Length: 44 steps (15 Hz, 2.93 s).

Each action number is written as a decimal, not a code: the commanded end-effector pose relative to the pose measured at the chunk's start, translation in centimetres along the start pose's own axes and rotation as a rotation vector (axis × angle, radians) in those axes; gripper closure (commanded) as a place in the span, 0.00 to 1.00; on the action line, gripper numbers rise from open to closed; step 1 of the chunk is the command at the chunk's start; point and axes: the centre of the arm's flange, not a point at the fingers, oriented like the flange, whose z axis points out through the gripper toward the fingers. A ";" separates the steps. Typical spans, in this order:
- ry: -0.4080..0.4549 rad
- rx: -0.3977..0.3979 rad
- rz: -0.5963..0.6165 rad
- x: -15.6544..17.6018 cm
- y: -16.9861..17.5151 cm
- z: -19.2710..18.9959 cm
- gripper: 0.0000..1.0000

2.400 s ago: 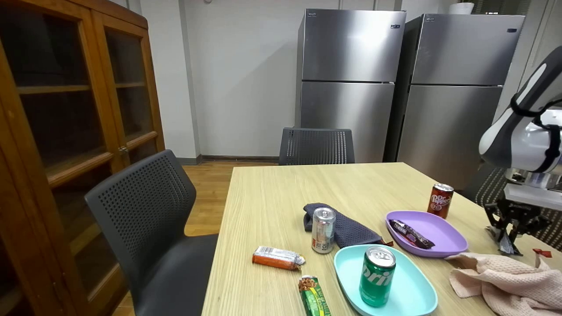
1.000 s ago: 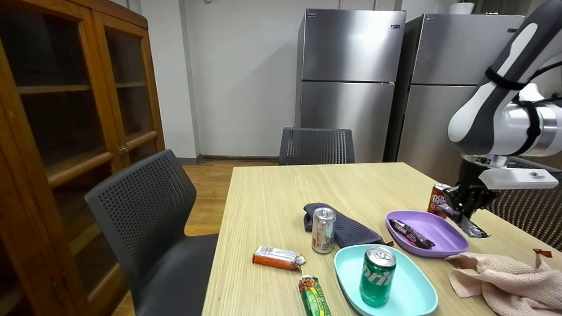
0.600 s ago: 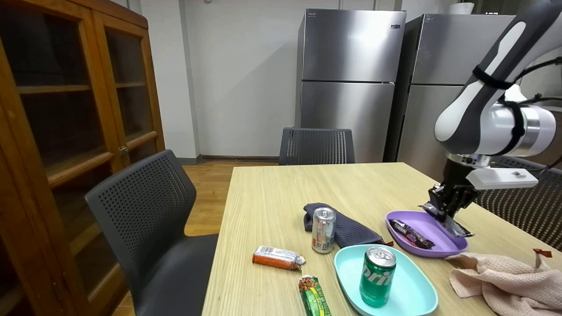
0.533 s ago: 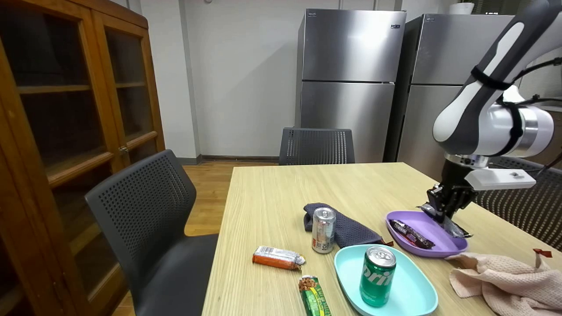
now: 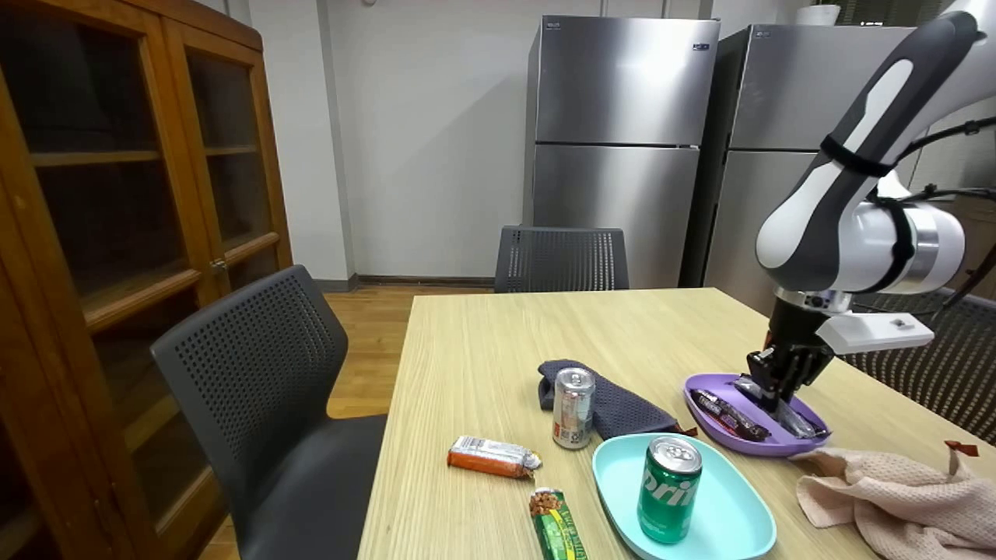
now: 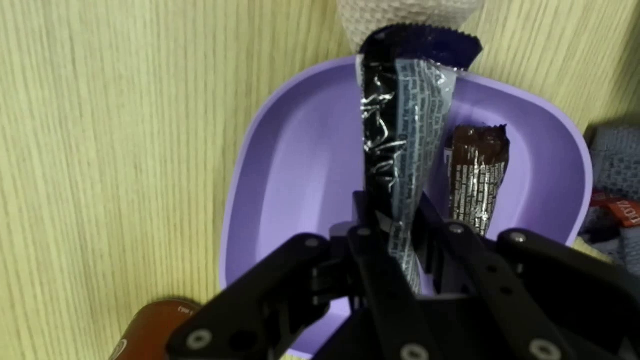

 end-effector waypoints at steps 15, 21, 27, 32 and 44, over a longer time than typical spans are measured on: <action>-0.025 -0.031 0.061 0.5 1.9 -2.7 0.05; -0.065 -0.007 0.253 1.1 5.5 -4.6 0.00; -0.069 -0.007 0.426 2.6 9.1 -5.2 0.00; -0.055 -0.017 0.399 1.8 8.7 -5.0 0.00; -0.024 -0.014 0.418 3.3 9.3 -4.9 0.00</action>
